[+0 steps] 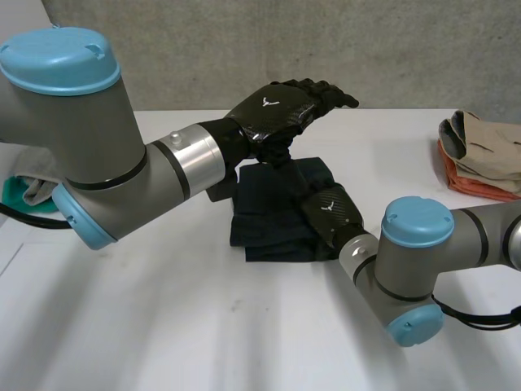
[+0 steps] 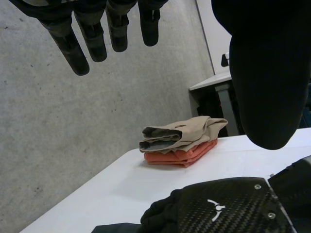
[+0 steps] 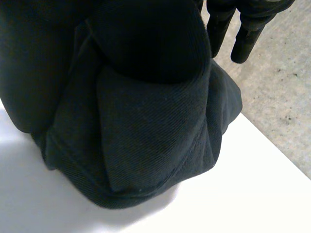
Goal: Fold the laundry.
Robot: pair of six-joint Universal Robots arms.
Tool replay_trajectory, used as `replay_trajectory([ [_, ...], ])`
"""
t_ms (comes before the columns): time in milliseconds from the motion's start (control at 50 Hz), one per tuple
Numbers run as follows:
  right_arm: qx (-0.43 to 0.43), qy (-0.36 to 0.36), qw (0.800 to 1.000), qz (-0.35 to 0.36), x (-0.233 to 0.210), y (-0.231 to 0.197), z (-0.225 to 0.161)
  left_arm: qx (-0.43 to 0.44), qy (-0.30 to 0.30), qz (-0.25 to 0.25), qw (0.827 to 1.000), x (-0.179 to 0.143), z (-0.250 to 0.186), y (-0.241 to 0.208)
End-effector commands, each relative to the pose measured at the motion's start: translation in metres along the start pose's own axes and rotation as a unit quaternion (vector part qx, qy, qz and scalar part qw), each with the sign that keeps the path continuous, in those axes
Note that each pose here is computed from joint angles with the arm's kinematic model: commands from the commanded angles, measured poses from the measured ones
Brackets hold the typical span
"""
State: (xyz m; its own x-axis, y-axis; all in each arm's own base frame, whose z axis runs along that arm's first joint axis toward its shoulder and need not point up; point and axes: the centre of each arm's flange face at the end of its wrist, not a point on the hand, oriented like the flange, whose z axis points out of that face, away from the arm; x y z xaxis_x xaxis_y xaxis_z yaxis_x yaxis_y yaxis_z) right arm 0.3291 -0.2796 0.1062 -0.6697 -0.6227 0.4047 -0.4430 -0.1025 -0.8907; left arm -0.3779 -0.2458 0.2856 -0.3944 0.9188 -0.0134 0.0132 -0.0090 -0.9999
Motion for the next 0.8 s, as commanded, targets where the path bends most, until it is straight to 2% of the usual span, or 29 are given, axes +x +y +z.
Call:
replay_trajectory([
  [20,0.006,0.002,1.000,-0.002,0.000,0.004,0.010,-0.002,0.000,-0.002,1.000,0.000,0.000,0.001],
  [440,0.054,0.024,0.998,-0.015,0.008,-0.008,0.034,-0.001,0.000,-0.001,1.000,0.000,0.000,0.001],
  [540,0.096,0.046,0.994,-0.013,0.023,-0.032,0.041,0.001,-0.003,0.000,1.000,-0.001,-0.001,-0.001],
  [580,0.117,0.061,0.991,-0.012,0.035,-0.046,0.043,0.004,-0.004,0.002,1.000,-0.002,-0.001,-0.004],
  [660,0.172,0.127,0.977,-0.008,0.091,-0.075,0.044,0.023,-0.015,0.015,1.000,-0.005,-0.006,-0.019],
  [680,0.195,0.155,0.968,-0.007,0.116,-0.085,0.043,0.035,-0.019,0.021,0.999,-0.006,-0.006,-0.026],
  [800,0.277,0.228,0.934,-0.016,0.196,-0.111,0.028,0.076,-0.031,0.044,0.996,-0.008,-0.008,-0.047],
])
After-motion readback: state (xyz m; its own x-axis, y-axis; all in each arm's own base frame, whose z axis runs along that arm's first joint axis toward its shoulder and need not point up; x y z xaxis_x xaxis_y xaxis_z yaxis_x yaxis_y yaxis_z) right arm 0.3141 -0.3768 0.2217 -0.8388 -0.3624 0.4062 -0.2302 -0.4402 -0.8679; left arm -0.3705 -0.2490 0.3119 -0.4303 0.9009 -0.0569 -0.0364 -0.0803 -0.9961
